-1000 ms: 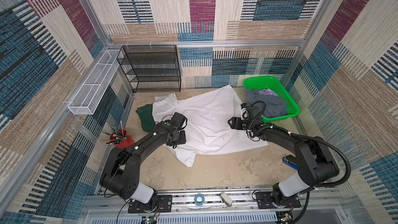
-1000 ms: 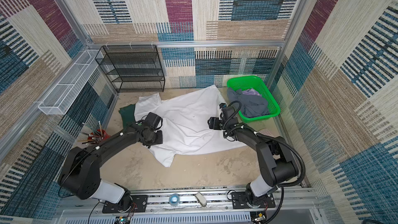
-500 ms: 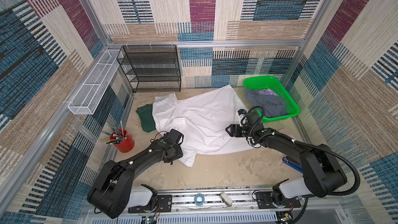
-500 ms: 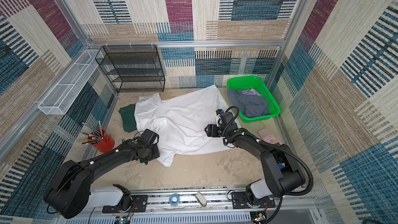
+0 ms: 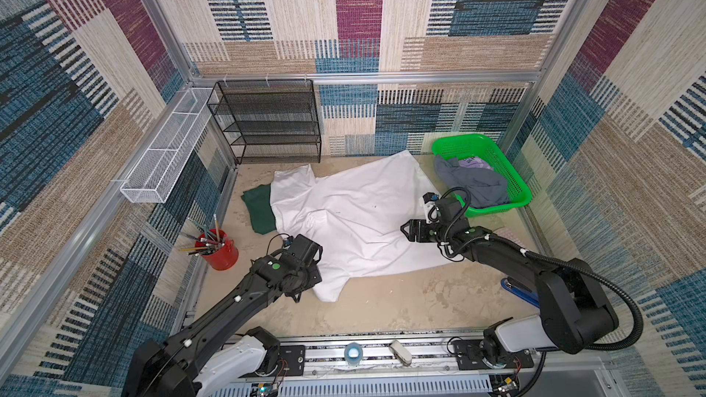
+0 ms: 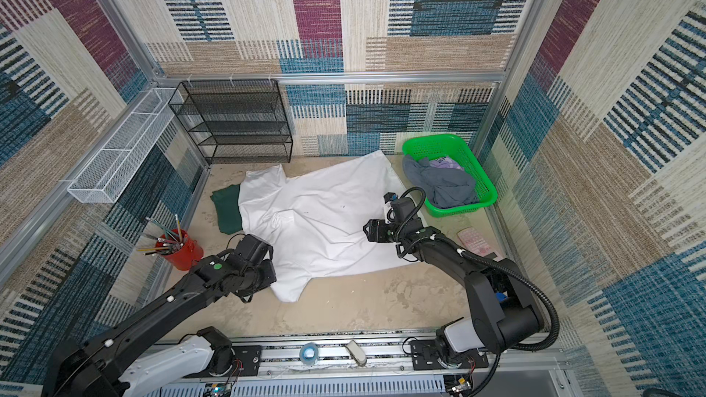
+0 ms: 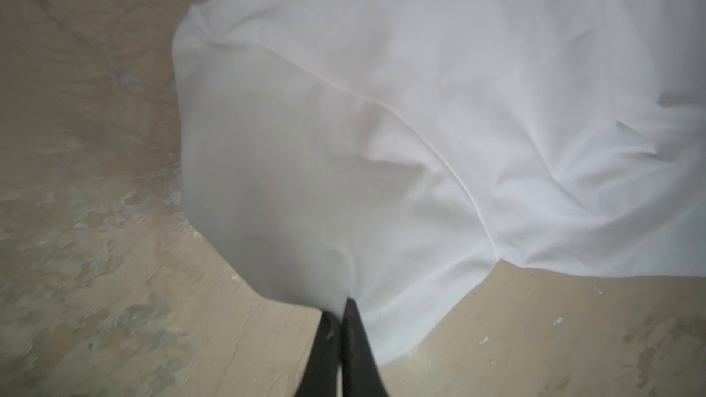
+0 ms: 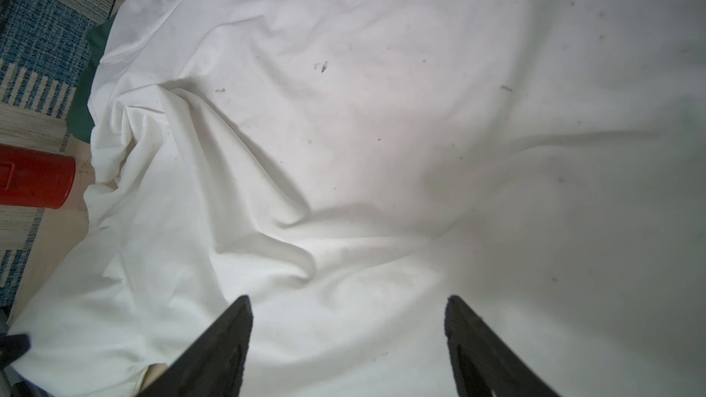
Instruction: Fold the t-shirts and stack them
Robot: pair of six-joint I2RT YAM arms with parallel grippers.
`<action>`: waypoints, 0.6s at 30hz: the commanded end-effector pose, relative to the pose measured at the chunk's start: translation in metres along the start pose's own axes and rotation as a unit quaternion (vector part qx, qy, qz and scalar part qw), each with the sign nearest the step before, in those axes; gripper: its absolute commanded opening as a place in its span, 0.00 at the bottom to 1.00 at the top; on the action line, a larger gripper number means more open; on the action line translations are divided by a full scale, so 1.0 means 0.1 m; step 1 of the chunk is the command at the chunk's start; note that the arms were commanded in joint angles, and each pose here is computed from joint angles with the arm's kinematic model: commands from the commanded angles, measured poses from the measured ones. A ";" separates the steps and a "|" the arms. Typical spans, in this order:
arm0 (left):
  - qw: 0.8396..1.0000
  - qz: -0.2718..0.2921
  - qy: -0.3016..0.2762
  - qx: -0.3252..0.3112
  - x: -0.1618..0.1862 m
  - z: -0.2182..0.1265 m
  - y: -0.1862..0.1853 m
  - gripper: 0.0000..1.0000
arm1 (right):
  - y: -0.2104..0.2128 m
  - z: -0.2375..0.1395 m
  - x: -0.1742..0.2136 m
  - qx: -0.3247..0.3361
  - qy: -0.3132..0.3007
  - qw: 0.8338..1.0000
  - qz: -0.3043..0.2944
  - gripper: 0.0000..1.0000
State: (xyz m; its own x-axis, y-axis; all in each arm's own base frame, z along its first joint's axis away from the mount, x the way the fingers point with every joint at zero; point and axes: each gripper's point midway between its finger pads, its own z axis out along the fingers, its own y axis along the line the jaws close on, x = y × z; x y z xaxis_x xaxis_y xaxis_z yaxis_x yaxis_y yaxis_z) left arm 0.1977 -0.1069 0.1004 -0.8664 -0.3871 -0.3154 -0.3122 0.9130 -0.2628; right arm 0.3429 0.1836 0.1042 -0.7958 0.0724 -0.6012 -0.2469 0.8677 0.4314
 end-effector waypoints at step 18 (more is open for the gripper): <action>0.986 0.145 -0.019 -0.086 -1.07 0.43 -1.04 0.28 | -0.02 -0.05 0.07 0.002 -0.001 1.000 0.004 0.80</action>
State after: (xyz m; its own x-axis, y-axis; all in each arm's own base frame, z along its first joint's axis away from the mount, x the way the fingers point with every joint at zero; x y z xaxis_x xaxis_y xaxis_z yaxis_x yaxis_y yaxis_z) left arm 0.3590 -0.1841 0.1181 -0.9093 -0.1470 -0.3893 -0.1314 0.9891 -0.0665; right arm 0.3362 0.1808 0.1004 -0.8054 0.0847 -0.5866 -0.2291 0.8682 0.4401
